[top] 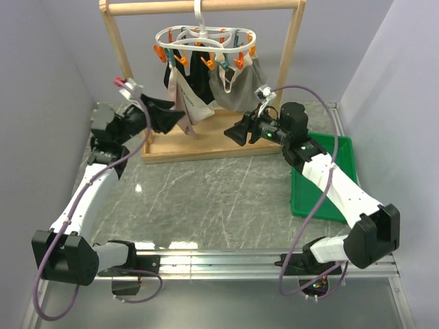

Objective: Clip the underwear to the hanger

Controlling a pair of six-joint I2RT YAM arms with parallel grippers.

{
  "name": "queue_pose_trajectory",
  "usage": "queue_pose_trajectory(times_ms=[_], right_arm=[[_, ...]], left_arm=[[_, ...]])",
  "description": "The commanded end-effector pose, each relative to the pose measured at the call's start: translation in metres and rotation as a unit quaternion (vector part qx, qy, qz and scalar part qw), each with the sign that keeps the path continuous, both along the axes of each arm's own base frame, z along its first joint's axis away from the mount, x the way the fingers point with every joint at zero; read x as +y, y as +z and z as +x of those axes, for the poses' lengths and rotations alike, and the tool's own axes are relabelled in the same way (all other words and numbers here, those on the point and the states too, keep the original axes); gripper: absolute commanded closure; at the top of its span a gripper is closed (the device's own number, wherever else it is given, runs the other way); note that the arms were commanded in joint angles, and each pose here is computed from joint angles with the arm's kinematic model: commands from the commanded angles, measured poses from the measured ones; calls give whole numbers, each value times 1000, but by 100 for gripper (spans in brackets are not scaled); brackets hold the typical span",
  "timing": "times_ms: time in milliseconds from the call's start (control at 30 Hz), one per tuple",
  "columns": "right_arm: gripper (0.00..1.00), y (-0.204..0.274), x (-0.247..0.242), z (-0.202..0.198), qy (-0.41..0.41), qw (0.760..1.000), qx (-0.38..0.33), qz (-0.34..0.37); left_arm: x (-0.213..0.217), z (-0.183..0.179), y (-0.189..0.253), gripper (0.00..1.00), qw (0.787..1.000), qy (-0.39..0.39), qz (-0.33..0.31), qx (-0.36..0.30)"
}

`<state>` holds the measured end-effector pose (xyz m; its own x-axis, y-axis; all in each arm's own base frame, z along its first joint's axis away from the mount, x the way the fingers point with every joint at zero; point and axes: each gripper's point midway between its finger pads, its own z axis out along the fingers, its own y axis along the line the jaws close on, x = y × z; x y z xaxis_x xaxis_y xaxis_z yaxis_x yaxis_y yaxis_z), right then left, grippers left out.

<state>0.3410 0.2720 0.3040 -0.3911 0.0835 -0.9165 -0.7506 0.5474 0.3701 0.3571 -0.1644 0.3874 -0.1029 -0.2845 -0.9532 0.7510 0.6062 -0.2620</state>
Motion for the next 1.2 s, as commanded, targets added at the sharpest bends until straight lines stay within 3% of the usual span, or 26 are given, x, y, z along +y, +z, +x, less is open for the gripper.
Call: queue_pose_trajectory(times_ms=[0, 133, 300, 433, 633, 1167], right_arm=[[32, 53, -10, 3, -27, 995, -94, 9], [26, 98, -20, 11, -56, 984, -171, 2], [21, 152, -26, 21, -81, 974, -210, 24], [21, 173, -22, 21, -62, 968, -241, 22], [24, 191, -18, 28, -68, 970, -225, 55], [31, 205, -6, 41, -60, 972, -195, 120]], left_arm=[[-32, -6, 36, 34, 988, -13, 42, -145], [-63, 5, 61, 34, 977, -13, 37, -211], [-90, 37, 67, 34, 973, -1, 18, -232], [-95, 66, 74, 36, 965, 64, 14, -255], [-102, 91, 75, 40, 965, 83, 6, -250], [-117, 108, 80, 51, 964, 70, -17, -255]])
